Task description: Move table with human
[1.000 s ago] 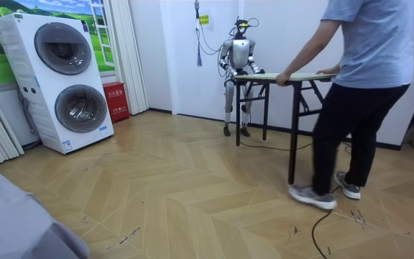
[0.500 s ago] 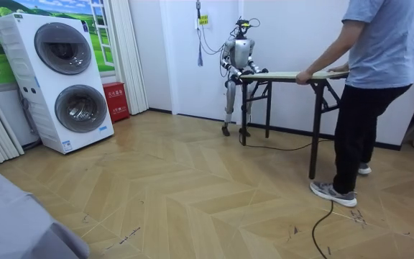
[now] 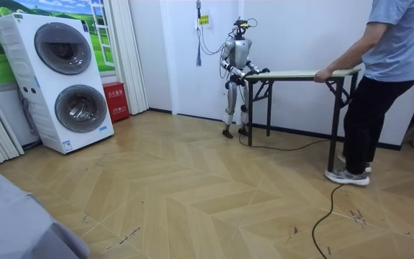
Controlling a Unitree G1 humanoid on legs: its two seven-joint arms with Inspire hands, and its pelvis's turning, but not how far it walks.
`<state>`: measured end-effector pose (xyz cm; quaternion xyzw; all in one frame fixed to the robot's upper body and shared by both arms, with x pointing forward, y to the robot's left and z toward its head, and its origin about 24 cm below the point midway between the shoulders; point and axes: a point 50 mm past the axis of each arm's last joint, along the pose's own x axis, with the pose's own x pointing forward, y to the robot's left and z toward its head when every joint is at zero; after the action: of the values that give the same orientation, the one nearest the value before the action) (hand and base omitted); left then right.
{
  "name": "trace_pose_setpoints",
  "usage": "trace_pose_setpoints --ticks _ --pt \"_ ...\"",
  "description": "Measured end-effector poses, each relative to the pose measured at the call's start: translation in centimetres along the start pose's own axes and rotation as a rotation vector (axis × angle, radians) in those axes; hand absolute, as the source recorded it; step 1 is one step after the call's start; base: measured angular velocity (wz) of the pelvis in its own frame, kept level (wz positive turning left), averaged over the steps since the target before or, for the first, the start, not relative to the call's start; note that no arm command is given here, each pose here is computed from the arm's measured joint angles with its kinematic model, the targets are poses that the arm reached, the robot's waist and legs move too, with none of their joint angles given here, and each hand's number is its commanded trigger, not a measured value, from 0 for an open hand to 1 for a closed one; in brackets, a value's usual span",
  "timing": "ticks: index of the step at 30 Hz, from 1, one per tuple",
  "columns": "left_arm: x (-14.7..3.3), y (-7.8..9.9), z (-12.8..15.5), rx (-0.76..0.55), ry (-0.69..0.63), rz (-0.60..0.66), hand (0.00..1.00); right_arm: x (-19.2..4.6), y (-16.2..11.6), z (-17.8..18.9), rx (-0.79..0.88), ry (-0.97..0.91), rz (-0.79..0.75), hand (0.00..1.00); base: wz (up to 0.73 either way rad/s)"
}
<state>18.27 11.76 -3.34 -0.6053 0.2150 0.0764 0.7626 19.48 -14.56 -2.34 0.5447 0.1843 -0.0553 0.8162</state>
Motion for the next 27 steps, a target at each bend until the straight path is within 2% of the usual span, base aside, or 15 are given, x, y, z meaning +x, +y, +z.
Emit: trace_pose_setpoints --ticks 27 --pt "-0.13 -0.09 -0.14 -0.003 -0.038 0.005 1.00 0.32 0.33 -0.37 0.011 0.018 -0.017 1.00 0.24"
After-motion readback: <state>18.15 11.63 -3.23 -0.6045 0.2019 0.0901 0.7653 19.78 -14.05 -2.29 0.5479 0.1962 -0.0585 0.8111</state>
